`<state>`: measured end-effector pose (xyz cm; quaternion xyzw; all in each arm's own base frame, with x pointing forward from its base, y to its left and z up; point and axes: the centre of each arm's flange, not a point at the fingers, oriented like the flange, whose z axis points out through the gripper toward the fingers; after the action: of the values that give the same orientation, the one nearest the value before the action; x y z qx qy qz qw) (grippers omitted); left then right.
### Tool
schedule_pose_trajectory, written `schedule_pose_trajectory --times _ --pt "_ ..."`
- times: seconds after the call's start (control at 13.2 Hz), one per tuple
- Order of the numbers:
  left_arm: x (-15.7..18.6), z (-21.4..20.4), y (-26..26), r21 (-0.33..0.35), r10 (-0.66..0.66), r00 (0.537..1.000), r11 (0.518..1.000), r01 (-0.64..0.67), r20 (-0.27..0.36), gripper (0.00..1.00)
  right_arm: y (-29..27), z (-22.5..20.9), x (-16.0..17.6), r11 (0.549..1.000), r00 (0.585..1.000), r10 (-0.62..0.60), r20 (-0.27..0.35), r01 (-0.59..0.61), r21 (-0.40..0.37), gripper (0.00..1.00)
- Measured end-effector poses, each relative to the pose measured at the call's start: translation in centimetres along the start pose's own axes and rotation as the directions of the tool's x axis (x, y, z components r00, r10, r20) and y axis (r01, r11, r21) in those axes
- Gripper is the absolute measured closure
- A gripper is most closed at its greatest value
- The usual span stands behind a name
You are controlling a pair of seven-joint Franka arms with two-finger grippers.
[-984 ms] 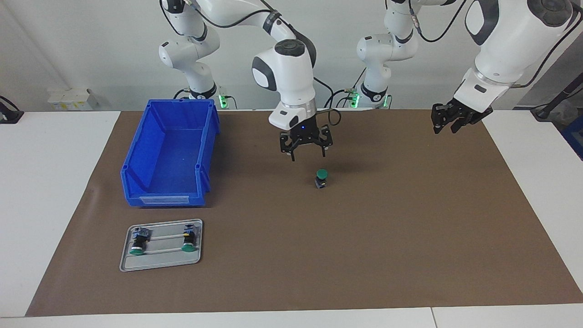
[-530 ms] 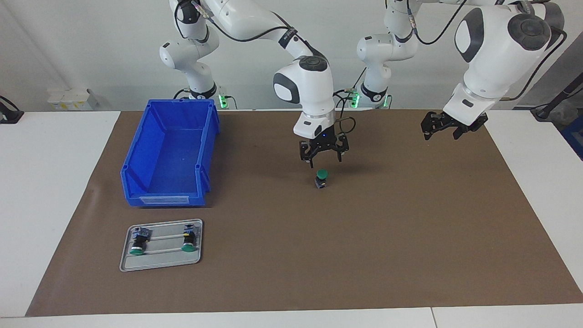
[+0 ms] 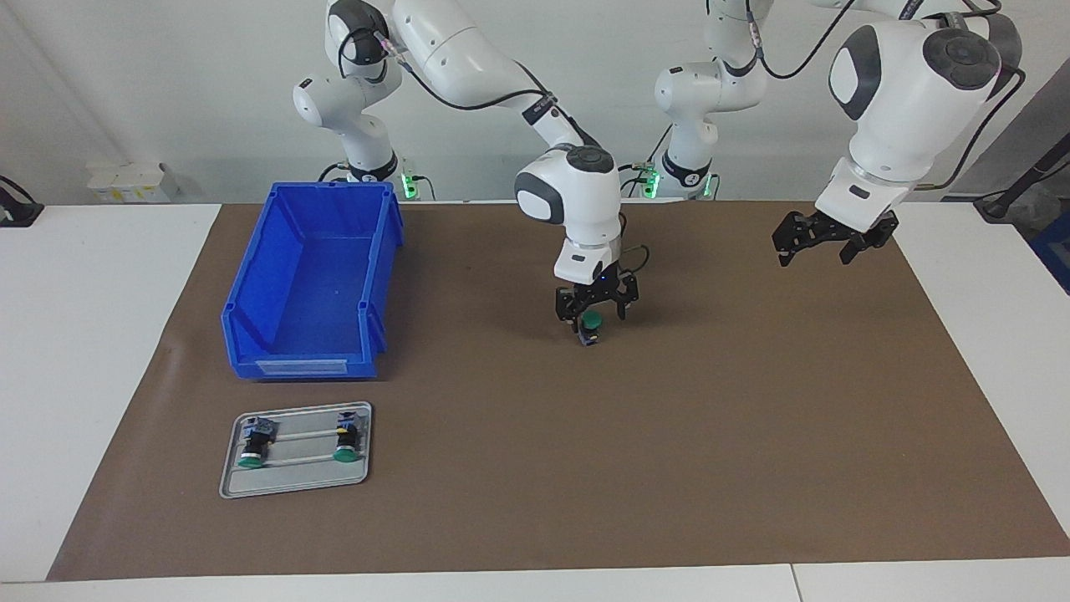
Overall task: Place and press button with both arms
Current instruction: 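Carry the button with the right gripper over the blue bin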
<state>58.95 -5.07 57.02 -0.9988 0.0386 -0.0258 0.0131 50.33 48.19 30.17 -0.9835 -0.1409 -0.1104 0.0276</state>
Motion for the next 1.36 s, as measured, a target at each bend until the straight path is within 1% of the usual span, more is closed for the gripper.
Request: schedule_pose_trajectory --times 0.08,0.15,0.23,0.38,0.45,0.53,0.61,0.68,0.83,0.91,1.14,1.29,1.36 --pt "0.0 -0.2 0.1 -0.004 0.001 1.000 1.000 -0.001 -0.002 0.00 0.0 0.3 -0.3 1.000 1.000 -0.011 0.006 0.011 -0.003 0.05" --pt "-0.1 -0.6 0.2 -0.006 0.002 1.000 1.000 -0.002 -0.005 0.00 0.0 0.3 -0.3 1.000 1.000 -0.021 0.007 0.021 -0.003 0.15" --pt "-0.2 -1.3 0.2 -0.006 0.003 1.000 1.000 -0.003 0.001 0.00 0.0 0.2 -0.2 1.000 1.000 -0.025 -0.002 0.025 0.002 0.19" --pt "-0.7 -3.2 0.1 -0.006 0.002 0.999 1.000 -0.002 0.035 0.00 -0.2 0.0 0.0 0.999 0.999 -0.030 -0.032 0.030 0.020 0.18" --pt "-0.9 -4.4 0.0 -0.006 0.002 0.999 1.000 -0.001 0.049 0.00 -0.2 0.0 0.0 0.999 0.999 -0.032 -0.037 0.033 0.023 0.19" --pt "-1.1 -5.5 0.0 -0.006 0.001 0.998 1.000 -0.001 0.058 0.00 -0.2 0.1 -0.1 0.999 0.999 -0.035 -0.036 0.036 0.022 0.22" --pt "-1.2 -6.3 -0.1 -0.007 0.000 0.998 1.000 0.000 0.063 0.00 -0.1 0.2 -0.2 0.999 0.999 -0.041 -0.034 0.041 0.018 0.22" --pt "-1.3 -6.8 -0.1 -0.007 0.001 0.998 1.000 -0.001 0.062 0.00 0.0 0.5 -0.3 0.999 0.998 -0.051 -0.030 0.052 0.012 0.29" --pt "-1.3 -6.8 -0.1 -0.007 0.002 0.998 1.000 -0.002 0.066 0.00 0.5 1.0 -0.6 0.996 0.996 -0.090 -0.025 0.090 -0.005 0.54" --pt "-1.4 -6.5 -0.1 -0.007 0.002 0.997 1.000 -0.002 0.073 0.00 0.6 0.8 -0.5 0.995 0.995 -0.098 -0.027 0.098 -0.005 0.62" --pt "-1.6 -5.0 -0.1 -0.006 0.002 0.994 1.000 -0.002 0.106 0.00 1.2 0.3 0.2 0.996 0.995 -0.086 -0.041 0.085 -0.010 0.62" --pt "-1.8 -4.7 -0.1 -0.005 0.002 0.993 1.000 -0.002 0.114 0.00 2.9 -1.1 1.9 0.999 0.997 -0.046 -0.069 0.045 -0.016 0.62" --pt "-1.9 -4.7 -0.1 -0.004 0.002 0.993 1.000 -0.002 0.115 0.00 4.5 -2.6 2.9 1.000 0.997 -0.018 -0.079 0.016 -0.026 0.62"
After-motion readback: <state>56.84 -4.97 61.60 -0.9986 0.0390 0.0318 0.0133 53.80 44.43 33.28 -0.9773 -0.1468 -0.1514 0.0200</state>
